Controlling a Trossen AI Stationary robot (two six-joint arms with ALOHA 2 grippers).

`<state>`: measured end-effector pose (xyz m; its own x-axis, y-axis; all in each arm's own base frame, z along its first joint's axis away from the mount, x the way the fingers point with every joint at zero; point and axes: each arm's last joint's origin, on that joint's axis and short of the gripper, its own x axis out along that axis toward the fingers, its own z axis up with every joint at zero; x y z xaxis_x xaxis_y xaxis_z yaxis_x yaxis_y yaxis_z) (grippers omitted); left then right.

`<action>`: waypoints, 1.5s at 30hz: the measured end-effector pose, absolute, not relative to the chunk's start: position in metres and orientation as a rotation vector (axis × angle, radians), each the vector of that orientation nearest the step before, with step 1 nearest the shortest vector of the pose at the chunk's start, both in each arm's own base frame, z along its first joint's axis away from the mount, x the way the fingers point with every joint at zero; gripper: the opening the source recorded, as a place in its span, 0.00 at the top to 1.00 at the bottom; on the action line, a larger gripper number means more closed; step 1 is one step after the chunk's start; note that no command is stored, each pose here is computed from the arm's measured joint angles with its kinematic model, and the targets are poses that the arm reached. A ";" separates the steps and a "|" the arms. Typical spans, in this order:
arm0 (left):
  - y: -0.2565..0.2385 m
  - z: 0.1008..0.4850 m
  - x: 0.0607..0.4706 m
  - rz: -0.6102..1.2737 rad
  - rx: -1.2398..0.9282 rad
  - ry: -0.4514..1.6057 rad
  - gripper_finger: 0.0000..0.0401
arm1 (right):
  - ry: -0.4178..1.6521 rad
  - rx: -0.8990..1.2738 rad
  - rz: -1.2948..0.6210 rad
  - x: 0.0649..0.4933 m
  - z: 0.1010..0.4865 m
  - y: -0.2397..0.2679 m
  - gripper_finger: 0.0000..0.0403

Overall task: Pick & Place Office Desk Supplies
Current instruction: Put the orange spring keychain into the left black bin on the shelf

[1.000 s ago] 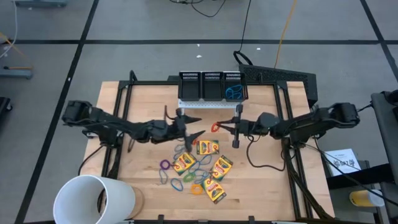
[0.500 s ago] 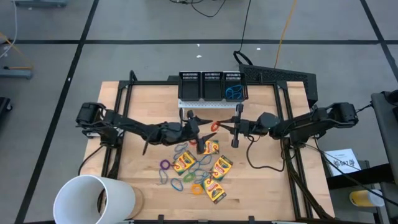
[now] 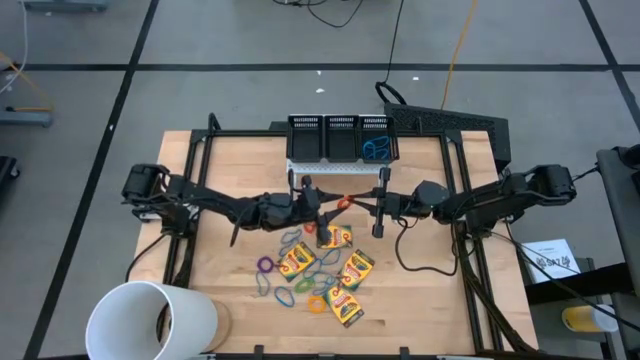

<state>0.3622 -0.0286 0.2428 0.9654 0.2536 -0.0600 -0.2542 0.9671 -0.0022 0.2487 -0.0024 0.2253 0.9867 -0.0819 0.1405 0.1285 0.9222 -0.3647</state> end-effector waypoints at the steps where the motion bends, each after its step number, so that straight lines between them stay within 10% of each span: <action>1: -0.028 0.243 0.362 0.251 -0.018 0.059 0.71 | -0.120 -0.382 -0.108 0.249 0.225 -0.002 0.97; 8: -0.027 0.248 0.360 0.223 0.003 0.055 0.96 | -0.098 -0.329 -0.100 0.249 0.223 -0.002 0.92; 23: 0.008 0.302 0.314 0.513 0.075 0.088 0.96 | -0.099 -0.046 -0.081 0.220 0.250 -0.002 0.64; 45: 0.114 0.268 0.295 0.820 -0.133 0.307 0.89 | -0.021 -0.045 -0.082 0.191 0.260 -0.002 0.64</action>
